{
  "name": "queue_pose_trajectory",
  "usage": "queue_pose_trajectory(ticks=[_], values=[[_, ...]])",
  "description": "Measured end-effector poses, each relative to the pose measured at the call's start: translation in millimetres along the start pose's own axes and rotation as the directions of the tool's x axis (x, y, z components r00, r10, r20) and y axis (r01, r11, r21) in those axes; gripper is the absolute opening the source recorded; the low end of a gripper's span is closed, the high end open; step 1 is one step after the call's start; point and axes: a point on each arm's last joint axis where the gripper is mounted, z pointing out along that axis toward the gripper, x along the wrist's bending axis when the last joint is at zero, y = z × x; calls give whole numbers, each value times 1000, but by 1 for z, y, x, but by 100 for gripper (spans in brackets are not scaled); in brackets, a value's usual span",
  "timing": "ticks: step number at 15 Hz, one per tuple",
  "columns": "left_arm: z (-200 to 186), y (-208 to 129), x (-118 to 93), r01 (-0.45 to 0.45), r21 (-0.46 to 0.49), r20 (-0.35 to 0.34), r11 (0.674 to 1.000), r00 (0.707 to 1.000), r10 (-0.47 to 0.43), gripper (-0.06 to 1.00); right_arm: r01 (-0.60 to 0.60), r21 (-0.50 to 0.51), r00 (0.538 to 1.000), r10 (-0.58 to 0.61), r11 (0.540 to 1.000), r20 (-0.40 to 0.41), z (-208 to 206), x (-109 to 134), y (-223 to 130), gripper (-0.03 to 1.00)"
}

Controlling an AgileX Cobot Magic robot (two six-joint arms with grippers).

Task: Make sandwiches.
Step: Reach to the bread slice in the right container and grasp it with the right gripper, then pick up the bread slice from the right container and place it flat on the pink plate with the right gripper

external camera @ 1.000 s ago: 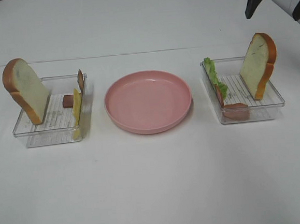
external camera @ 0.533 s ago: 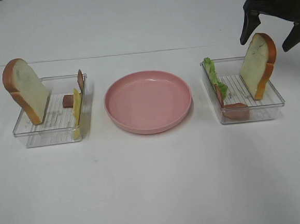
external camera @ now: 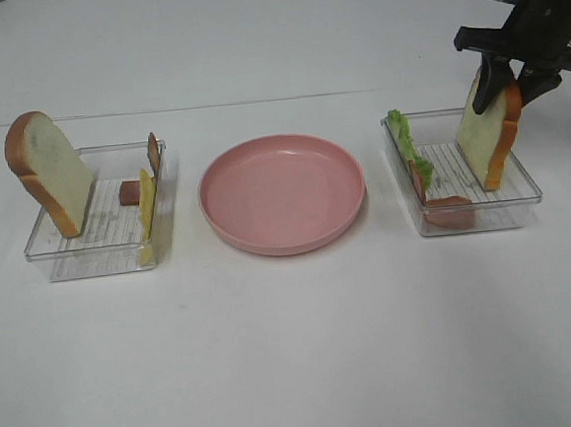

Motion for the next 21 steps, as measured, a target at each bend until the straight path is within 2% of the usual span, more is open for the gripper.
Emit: queue_pose_trajectory(ticks=[1, 5, 6, 9, 11, 12, 15, 16, 17, 18, 19, 21], values=[[0, 0, 0, 0, 0, 0, 1000, 1000, 0, 99, 2, 1, 1000, -2, 1000, 2, 0, 0, 0, 33], [0, 0, 0, 0, 0, 0, 1000, 1000, 0, 99, 2, 1, 1000, -2, 1000, 3, 0, 0, 0, 28], [0, 0, 0, 0, 0, 0, 1000, 1000, 0, 99, -16, 2, 1000, 16, 1000, 13, 0, -1, 0, 23], [0, 0, 0, 0, 0, 0, 1000, 1000, 0, 99, -18, -14, 1000, 18, 1000, 16, -7, 0, -1, 23], [0, 0, 0, 0, 0, 0, 1000, 1000, 0, 99, -31, -42, 999, 32, 999, 18, -24, 4, -3, 23], [0, 0, 0, 0, 0, 0, 1000, 1000, 0, 99, -50, -132, 999, 53, 990, 13, -65, 13, -11, 23], [0, 0, 0, 0, 0, 0, 1000, 1000, 0, 99, -65, -218, 998, 63, 974, -16, -112, 25, -32, 23], [0, 0, 0, 0, 0, 0, 1000, 1000, 0, 99, -65, -220, 993, 42, 973, -107, -132, 38, -60, 23], [0, 0, 0, 0, 0, 0, 1000, 1000, 0, 99, -62, -211, 989, 31, 976, -144, -134, 42, -67, 23], [0, 0, 0, 0, 0, 0, 1000, 1000, 0, 99, -51, -204, 977, 7, 978, -214, -134, 53, -77, 23], [0, 0, 0, 0, 0, 0, 1000, 1000, 0, 99, -44, -210, 947, -26, 977, -319, -123, 74, -82, 23], [0, 0, 0, 0, 0, 0, 1000, 1000, 0, 99, -22, -205, 922, -59, 978, -383, -106, 102, -82, 23]])
